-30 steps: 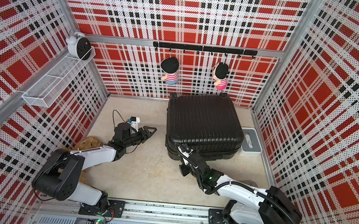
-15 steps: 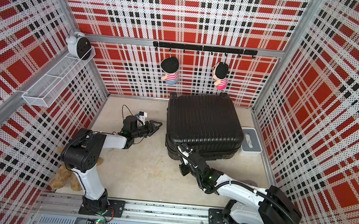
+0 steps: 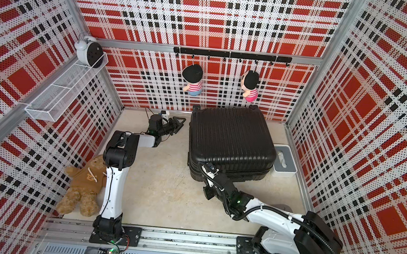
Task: Open the suitcase zippers
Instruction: Unzip the zipper on the suitcase.
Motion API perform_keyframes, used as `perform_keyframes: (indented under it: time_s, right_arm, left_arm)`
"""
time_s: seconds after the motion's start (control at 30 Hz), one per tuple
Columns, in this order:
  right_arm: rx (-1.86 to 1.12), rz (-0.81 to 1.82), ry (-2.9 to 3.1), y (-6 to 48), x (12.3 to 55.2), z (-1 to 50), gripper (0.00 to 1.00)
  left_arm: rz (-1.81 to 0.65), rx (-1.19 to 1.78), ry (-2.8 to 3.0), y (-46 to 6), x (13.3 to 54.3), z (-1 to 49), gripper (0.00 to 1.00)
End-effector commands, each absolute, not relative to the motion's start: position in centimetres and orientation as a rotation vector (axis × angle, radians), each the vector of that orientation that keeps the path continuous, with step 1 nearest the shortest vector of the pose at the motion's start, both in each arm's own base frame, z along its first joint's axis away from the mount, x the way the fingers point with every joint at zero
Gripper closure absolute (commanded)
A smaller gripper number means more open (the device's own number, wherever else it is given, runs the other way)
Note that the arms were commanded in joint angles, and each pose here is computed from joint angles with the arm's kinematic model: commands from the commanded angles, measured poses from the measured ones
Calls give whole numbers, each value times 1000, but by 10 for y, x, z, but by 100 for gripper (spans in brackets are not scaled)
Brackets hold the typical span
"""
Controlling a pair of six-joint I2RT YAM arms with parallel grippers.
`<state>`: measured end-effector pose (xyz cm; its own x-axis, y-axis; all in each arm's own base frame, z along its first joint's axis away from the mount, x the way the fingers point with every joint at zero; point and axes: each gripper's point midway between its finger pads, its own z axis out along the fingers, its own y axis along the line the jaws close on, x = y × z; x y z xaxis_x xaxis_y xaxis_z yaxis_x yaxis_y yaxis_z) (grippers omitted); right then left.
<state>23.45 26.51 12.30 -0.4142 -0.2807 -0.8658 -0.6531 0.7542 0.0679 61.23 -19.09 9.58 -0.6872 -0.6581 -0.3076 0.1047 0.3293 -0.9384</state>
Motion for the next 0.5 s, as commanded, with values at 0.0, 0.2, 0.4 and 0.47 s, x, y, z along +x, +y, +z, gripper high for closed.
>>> perform_keyframes:
  time_s: [0.0, 0.2, 0.4, 0.47]
  right_arm:
    - [-680, 547, 1942, 271, 234, 144, 100]
    - [-679, 529, 1929, 268, 234, 150, 100]
    - [-677, 531, 1930, 267, 234, 148, 100]
    - [-679, 534, 1932, 267, 233, 146, 100]
  left_arm:
    - [-1486, -511, 1897, -203, 625, 85, 44]
    - [-1518, -524, 1900, -223, 632, 69, 44]
    - [-1574, -508, 1907, -247, 633, 60, 45]
    - [-1582, -500, 1904, -253, 633, 60, 47]
